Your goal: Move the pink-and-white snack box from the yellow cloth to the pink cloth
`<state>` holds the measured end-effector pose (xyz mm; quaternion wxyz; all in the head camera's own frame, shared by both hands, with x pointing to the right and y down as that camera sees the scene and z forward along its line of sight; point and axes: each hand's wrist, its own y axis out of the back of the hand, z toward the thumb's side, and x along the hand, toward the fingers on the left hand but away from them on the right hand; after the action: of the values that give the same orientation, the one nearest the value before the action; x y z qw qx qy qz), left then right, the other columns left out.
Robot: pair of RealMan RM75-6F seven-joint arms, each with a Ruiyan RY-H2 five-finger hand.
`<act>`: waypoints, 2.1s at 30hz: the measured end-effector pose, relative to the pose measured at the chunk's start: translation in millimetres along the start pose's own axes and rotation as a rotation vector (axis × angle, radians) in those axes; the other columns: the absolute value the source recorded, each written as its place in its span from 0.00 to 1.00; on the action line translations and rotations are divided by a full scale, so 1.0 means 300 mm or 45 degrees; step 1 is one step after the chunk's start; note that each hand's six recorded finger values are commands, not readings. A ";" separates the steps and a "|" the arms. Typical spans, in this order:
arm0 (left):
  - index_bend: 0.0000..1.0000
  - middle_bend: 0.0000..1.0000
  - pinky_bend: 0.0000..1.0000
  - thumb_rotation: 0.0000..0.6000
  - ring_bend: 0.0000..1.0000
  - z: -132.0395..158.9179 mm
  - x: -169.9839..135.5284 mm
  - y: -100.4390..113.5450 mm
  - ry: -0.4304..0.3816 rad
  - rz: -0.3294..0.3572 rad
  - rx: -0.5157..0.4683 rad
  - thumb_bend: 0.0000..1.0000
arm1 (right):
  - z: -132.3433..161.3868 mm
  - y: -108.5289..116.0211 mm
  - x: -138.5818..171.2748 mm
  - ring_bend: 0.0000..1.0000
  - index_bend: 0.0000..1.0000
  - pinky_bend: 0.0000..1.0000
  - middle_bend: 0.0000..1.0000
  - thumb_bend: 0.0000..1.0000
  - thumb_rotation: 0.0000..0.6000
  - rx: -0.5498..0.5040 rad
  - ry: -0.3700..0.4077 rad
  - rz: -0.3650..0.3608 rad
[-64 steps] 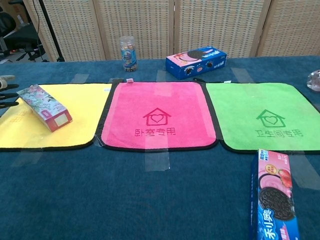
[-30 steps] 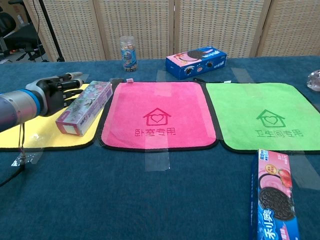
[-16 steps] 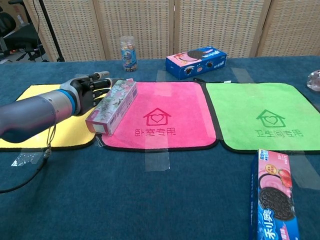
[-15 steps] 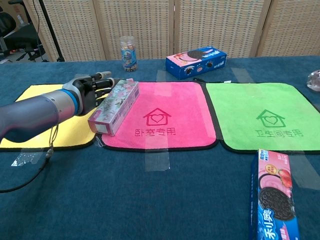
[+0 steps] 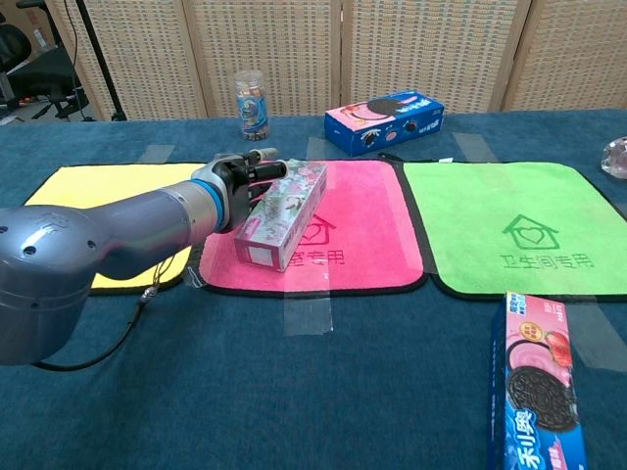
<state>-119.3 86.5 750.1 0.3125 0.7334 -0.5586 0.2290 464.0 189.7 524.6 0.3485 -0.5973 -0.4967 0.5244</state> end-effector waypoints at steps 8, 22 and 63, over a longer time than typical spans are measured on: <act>0.00 0.00 0.00 1.00 0.00 0.000 0.014 -0.084 -0.001 -0.034 -0.001 0.70 | -0.010 0.006 -0.004 0.00 0.00 0.00 0.00 0.00 1.00 -0.011 -0.009 0.000; 0.00 0.00 0.00 1.00 0.00 0.088 -0.025 -0.044 -0.090 -0.018 -0.006 0.69 | -0.006 0.005 0.000 0.00 0.00 0.00 0.00 0.00 1.00 -0.010 -0.001 0.003; 0.00 0.00 0.00 1.00 0.00 0.274 -0.894 1.029 -0.077 0.803 1.662 0.00 | 0.216 -0.088 -0.073 0.00 0.00 0.00 0.00 0.00 1.00 0.061 0.289 0.160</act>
<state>-490.2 153.6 571.4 -0.2854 0.5805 -0.5016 0.5744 395.9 168.8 541.9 0.3831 -0.6742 -0.4029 0.4862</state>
